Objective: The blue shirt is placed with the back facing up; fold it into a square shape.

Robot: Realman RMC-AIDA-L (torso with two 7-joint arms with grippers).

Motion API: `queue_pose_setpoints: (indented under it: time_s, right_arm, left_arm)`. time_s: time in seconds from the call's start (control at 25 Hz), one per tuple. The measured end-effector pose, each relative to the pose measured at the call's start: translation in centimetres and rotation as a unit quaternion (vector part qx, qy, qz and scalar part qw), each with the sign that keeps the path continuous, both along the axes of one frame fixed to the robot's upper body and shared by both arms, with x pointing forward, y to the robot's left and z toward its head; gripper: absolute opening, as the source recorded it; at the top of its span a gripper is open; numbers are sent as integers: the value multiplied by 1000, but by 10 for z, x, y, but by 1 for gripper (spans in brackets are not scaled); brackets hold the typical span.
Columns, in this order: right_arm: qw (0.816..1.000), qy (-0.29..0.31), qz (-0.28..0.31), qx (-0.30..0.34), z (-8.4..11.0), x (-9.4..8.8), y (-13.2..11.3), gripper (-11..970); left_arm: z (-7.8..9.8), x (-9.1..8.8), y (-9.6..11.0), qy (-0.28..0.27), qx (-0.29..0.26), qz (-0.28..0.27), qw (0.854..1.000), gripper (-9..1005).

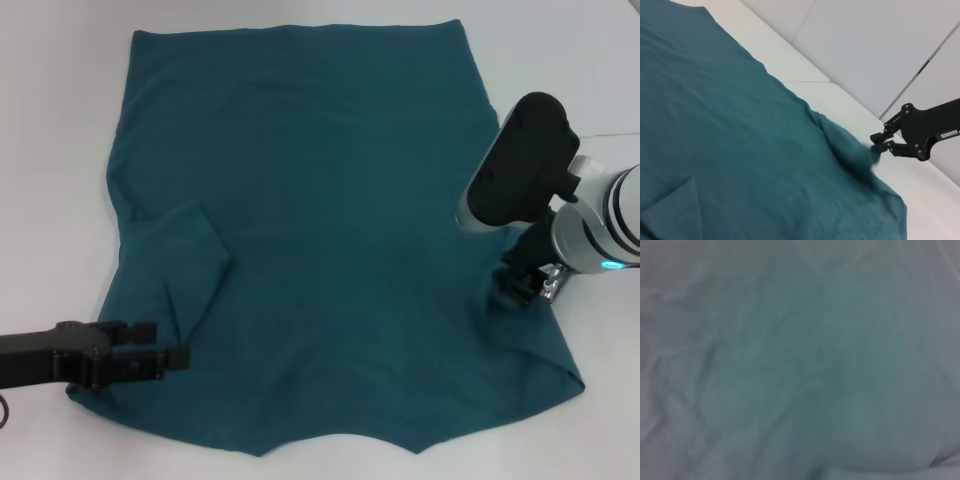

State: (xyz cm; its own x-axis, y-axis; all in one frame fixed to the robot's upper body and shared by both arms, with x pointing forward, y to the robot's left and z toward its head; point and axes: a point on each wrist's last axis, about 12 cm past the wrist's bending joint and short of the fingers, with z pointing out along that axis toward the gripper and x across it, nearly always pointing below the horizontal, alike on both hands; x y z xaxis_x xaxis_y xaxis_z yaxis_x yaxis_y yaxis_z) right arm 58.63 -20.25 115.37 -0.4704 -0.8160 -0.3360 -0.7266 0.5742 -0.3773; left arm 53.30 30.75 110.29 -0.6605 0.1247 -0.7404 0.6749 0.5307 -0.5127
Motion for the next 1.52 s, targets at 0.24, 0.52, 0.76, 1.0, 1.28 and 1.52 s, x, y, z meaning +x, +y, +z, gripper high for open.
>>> queue_pose_setpoints:
  time_s: [0.24,0.52,0.76,1.0,1.28,1.52]
  right_arm:
    - [1000,11,-2,4,-3,-2,2,167]
    - [997,-6,-67,42,4,6,-17,511]
    - [971,-16,-191,146,7,23,-65,731]
    - [946,-12,-260,194,-19,33,-94,781]
    - [934,-28,-289,210,-43,41,-98,776]
    - [928,-28,-302,216,-57,44,-97,777]
  left_arm:
    - [0,1,-1,-1,2,0,1000,877]
    - [0,2,-1,-6,4,-1,1000,877]
    - [1,3,-1,-11,5,-3,1000,876]
    - [4,8,-5,-16,6,-9,1000,876]
    - [6,10,-8,-18,7,-15,1000,877]
    - [5,10,-8,-16,8,-16,1000,876]
